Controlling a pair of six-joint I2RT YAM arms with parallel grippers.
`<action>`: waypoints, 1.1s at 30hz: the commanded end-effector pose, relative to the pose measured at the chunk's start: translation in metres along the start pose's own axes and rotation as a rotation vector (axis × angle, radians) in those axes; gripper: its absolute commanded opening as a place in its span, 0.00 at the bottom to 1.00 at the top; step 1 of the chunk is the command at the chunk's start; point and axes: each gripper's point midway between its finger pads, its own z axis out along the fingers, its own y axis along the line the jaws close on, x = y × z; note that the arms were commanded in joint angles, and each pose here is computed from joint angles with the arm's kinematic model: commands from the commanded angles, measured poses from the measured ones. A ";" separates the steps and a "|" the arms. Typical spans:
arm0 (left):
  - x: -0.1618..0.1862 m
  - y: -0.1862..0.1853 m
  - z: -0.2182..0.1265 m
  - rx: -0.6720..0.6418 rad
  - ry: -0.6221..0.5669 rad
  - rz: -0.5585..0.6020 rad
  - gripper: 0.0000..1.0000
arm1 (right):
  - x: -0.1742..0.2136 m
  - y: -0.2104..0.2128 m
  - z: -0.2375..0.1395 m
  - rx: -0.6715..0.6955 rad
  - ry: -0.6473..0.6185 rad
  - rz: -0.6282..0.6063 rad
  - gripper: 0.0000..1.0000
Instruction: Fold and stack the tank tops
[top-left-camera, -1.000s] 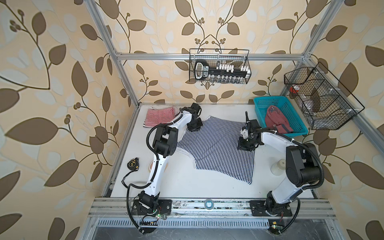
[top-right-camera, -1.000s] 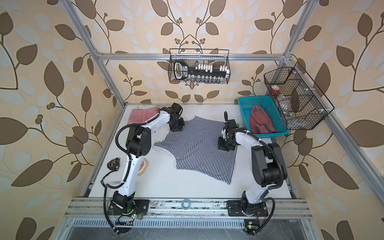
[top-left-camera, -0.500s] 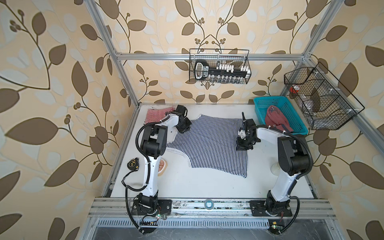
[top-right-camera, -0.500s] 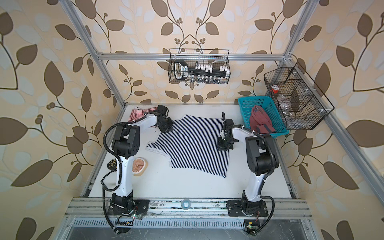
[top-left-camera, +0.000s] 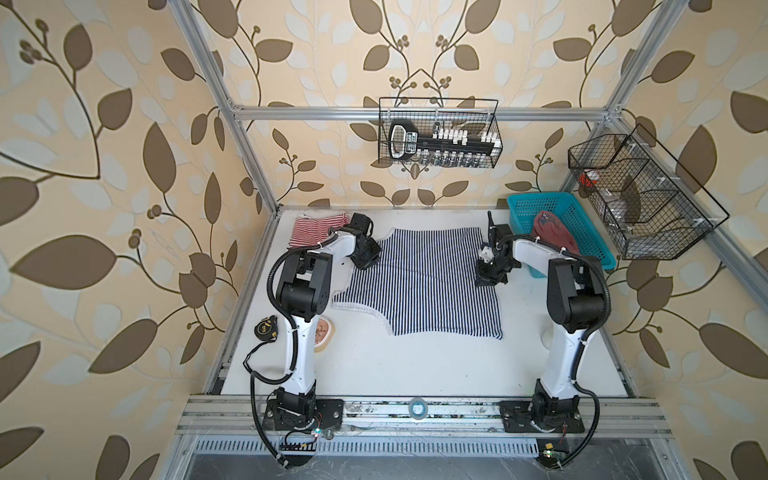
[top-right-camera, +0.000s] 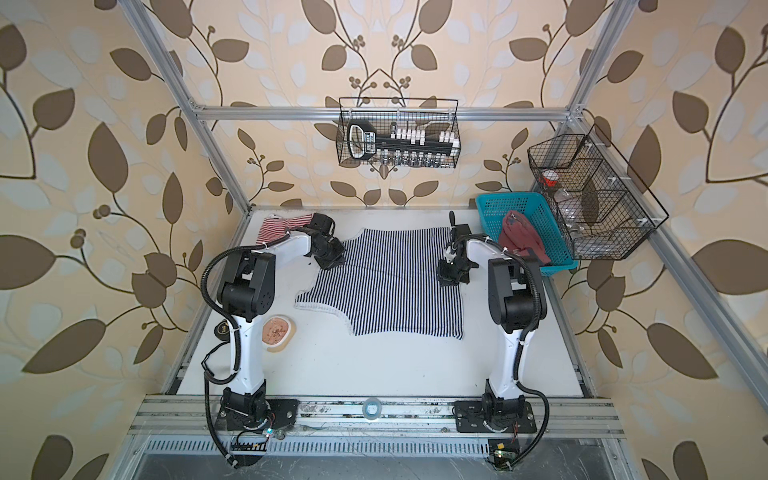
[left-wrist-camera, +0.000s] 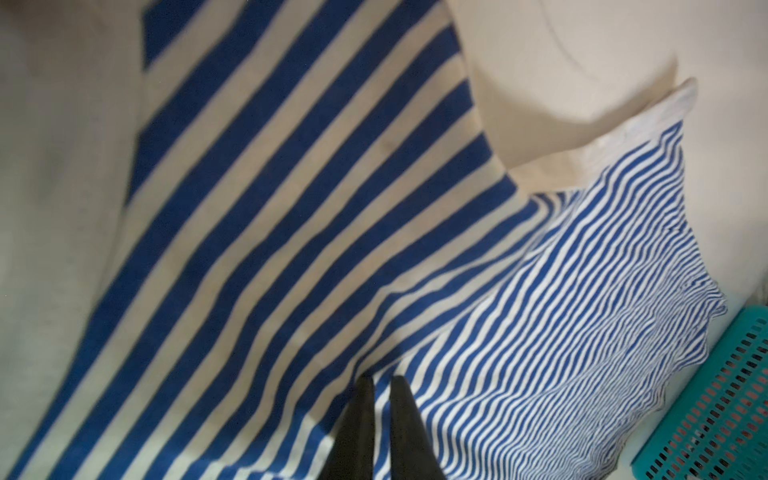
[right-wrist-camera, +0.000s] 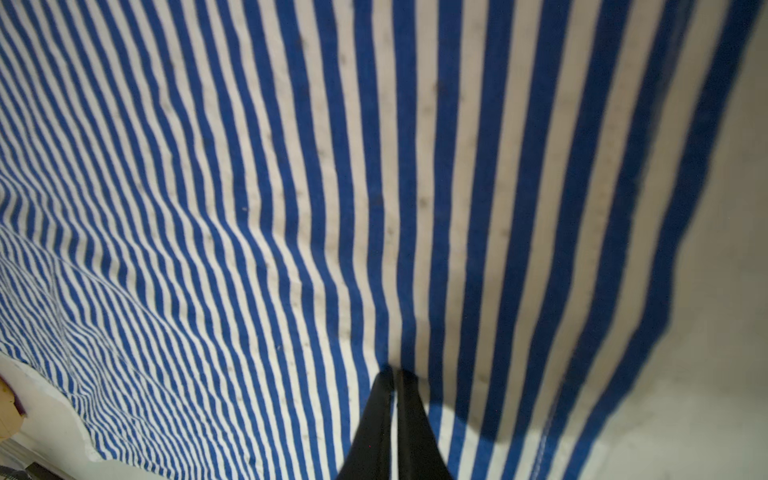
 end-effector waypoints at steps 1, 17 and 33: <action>0.010 0.001 -0.015 -0.045 0.024 0.029 0.18 | -0.007 0.006 -0.006 -0.037 -0.024 -0.039 0.09; 0.097 -0.036 -0.186 0.052 -0.115 0.429 0.37 | 0.083 -0.005 -0.098 0.055 -0.250 0.080 0.24; 0.236 0.074 -0.130 -0.077 0.150 0.543 0.42 | 0.183 -0.037 -0.058 0.160 -0.221 0.231 0.31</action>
